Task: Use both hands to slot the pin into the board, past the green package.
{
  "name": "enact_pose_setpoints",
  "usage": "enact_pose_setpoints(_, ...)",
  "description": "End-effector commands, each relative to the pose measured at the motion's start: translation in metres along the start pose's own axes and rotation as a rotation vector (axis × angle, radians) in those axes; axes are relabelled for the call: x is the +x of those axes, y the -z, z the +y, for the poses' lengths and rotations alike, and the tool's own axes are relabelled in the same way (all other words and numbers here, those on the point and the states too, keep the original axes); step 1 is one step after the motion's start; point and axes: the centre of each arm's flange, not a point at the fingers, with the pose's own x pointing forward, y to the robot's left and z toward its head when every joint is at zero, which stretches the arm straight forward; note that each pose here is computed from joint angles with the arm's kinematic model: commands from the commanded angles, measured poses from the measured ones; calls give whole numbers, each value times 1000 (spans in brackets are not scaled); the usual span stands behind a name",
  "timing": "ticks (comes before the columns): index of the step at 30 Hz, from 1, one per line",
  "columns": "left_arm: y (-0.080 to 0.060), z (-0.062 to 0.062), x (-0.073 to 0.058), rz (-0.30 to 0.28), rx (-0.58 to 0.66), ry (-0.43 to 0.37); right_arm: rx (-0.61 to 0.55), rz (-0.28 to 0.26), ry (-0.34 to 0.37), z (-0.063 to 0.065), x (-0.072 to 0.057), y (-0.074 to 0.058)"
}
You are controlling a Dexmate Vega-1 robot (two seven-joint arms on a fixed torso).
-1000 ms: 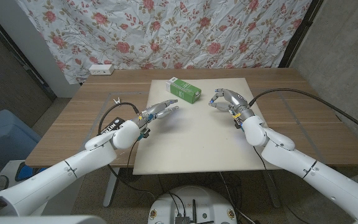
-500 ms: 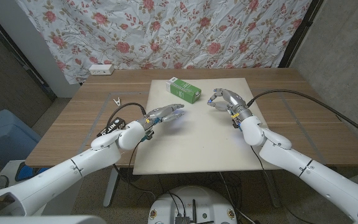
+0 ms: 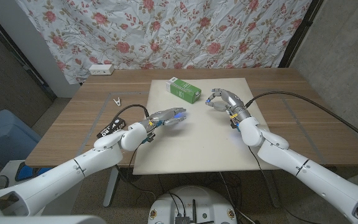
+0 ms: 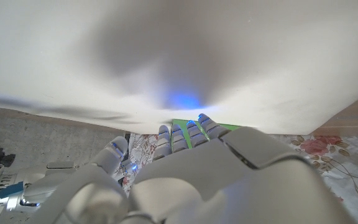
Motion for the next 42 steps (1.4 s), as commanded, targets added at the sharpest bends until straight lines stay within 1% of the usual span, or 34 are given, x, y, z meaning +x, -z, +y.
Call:
enact_pose_setpoints(1,4,-8,2,19,6,42,22,-13,-6,8,5,-1)
enact_pose_setpoints(12,6,-9,6,16,15,68,34,-13,-19,16,10,0)
enact_pose_setpoints(22,12,-3,9,11,31,81,48,3,-26,23,11,2)
enact_pose_setpoints(32,14,-1,14,2,45,95,46,25,-35,34,6,6)
enact_pose_setpoints(42,14,-2,16,-3,45,107,17,36,-33,38,2,8)
